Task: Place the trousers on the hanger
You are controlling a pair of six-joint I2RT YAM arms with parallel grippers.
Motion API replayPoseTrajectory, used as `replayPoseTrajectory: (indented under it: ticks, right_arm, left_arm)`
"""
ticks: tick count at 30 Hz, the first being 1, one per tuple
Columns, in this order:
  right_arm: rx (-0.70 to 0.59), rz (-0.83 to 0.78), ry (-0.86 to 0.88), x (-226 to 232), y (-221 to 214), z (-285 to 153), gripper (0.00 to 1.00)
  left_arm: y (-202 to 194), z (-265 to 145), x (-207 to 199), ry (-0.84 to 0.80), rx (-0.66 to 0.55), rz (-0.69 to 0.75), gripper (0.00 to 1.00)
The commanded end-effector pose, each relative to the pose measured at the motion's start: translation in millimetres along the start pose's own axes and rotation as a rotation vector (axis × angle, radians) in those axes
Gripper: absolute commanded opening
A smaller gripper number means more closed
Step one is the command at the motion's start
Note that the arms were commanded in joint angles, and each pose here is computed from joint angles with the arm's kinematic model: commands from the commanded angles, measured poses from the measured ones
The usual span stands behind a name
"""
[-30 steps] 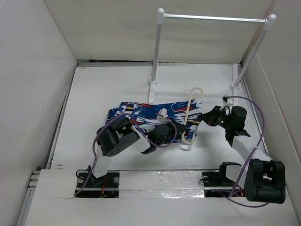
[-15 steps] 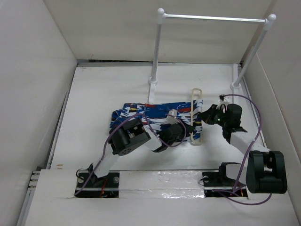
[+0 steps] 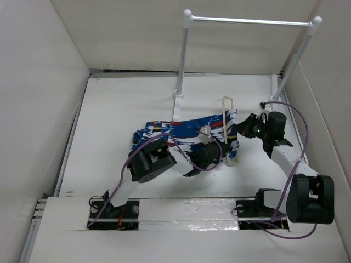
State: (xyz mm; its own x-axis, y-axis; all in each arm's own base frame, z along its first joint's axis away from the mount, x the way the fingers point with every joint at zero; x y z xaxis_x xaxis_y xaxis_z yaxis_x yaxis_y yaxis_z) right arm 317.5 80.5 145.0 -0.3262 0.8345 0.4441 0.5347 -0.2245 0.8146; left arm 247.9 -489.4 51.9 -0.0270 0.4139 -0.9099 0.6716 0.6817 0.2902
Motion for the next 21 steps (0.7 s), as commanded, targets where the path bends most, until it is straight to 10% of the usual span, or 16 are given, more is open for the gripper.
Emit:
replayPoseTrajectory:
  ticks: [1,21]
  right_arm:
    - [-0.325,-0.177,0.145,47,116,-22,0.00]
    - [-0.345,-0.079,-0.169,-58,73,-76,0.00]
  left_arm:
    - [-14,-26,98,0.300,0.079,0.236,0.00]
    - [96,-119,122,0.437,-0.140,0.283,0.00]
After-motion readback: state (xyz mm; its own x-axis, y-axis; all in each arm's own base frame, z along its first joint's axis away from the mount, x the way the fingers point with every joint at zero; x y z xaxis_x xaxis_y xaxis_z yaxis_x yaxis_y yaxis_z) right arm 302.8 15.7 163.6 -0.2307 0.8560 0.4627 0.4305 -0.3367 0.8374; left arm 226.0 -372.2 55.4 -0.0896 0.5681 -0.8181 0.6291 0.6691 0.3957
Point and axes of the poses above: each gripper's point midway between its finger pads, its own z axis out along the fingers, its own x axis along the line the jaws close on, y = z × x, the point moved 2 cm from there along -z, back along the fingers, and after that the axes turned 14 degrees about -z, right-handed, at the moved point
